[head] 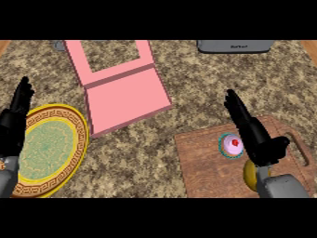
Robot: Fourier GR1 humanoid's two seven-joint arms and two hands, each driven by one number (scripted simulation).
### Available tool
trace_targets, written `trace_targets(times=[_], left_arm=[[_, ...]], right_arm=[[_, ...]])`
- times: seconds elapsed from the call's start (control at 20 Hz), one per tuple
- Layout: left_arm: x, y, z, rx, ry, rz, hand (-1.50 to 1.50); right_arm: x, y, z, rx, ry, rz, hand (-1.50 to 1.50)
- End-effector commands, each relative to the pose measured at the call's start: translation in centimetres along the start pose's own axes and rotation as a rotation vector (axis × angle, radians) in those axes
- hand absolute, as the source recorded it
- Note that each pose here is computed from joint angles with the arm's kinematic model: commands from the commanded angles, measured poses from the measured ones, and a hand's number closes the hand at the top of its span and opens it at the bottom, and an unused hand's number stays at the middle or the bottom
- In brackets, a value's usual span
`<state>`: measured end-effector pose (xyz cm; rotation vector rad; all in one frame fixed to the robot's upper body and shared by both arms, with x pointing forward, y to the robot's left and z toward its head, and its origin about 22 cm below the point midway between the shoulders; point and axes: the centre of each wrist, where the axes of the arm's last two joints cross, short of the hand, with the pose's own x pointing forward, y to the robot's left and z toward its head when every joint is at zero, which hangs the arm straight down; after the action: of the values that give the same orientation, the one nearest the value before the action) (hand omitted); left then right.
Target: Pick the lemon from the cutting board and place it in the cardboard box
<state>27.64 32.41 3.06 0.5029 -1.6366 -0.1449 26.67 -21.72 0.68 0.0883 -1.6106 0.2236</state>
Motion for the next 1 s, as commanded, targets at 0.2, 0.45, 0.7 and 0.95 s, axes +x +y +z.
trace_targets(times=[0.2,0.45,0.7,0.95], left_arm=[[-1.9,4.8,0.6,0.064,0.153,-0.188,0.0],[-4.1,4.2,2.2,0.038,0.243,-0.201,0.0],[-3.0,3.7,1.6,0.031,0.235,-0.185,0.0],[-4.0,2.7,1.2,0.013,0.235,-0.181,0.0]], right_arm=[[1.3,-7.4,6.8,-0.107,-0.056,-0.053,-1.5],[-0.2,-11.3,10.2,0.093,0.036,0.674,-1.5],[-4.6,-13.2,15.8,-0.065,-0.194,0.222,-1.5],[-4.6,-17.7,14.7,0.0,-0.237,0.43,-1.5]])
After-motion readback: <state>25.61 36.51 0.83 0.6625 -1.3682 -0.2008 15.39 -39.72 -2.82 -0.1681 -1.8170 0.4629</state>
